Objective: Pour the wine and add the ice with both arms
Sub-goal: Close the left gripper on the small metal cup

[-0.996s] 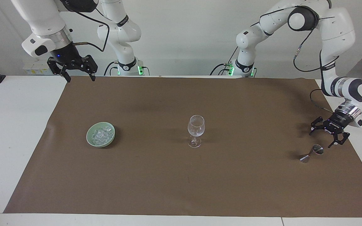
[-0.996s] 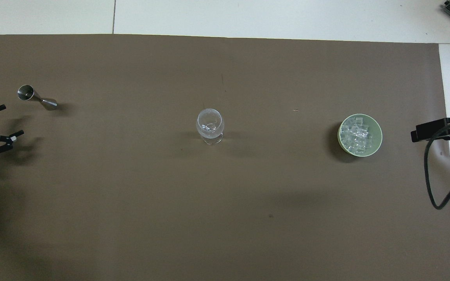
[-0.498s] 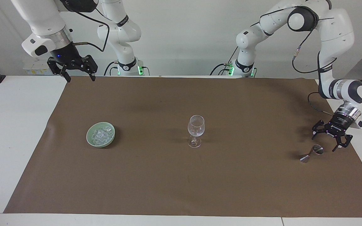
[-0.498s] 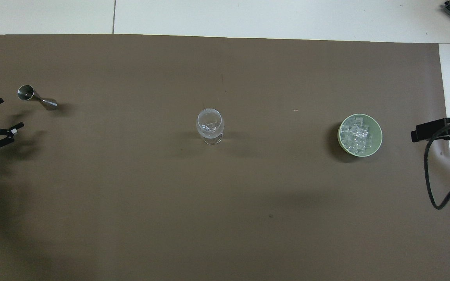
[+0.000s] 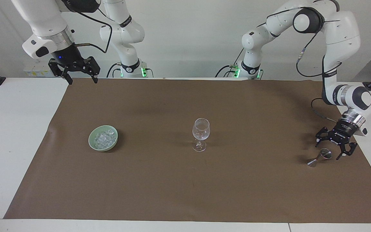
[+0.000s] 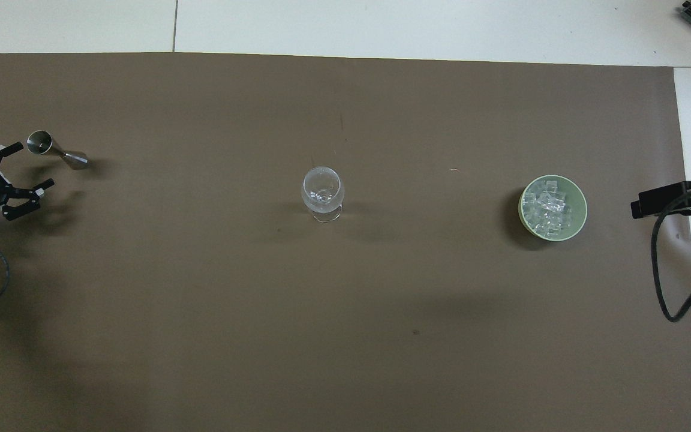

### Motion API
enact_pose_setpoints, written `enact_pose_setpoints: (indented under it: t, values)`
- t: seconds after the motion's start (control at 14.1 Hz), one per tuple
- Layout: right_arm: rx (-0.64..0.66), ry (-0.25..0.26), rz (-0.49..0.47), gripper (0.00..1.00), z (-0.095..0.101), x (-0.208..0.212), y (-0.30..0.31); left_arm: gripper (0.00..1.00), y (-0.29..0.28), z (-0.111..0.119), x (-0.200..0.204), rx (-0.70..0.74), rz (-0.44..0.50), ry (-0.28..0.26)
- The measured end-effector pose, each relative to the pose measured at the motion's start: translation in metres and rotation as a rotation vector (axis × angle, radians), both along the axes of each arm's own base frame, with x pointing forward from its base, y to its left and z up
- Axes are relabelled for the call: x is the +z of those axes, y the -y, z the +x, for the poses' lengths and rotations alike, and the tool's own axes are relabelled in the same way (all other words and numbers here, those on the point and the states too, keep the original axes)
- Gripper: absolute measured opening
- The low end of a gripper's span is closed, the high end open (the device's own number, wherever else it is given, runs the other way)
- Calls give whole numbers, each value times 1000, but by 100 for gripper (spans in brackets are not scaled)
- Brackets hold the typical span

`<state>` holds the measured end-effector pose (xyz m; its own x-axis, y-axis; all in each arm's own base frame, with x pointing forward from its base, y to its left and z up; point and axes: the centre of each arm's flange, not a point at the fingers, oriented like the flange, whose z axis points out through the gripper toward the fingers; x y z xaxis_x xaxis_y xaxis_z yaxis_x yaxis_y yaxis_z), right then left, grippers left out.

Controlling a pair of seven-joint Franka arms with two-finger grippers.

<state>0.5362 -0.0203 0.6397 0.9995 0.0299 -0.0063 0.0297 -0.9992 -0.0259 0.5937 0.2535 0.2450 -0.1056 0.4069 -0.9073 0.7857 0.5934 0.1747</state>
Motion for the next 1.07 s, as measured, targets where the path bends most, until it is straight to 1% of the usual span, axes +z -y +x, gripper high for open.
enact_pose_setpoints:
  t: [0.14, 0.36, 0.64, 1.07]
  values:
    - [0, 0, 0, 100, 0, 0, 0, 100, 1, 0, -9, 13, -20, -7]
    - [0, 0, 0, 100, 0, 0, 0, 100, -2, -2, -17, 69, -67, -2]
    - [0, 0, 0, 100, 0, 0, 0, 100, -6, -10, -29, 142, -130, -6]
    - [0, 0, 0, 100, 0, 0, 0, 100, -5, -10, -30, 163, -152, -2]
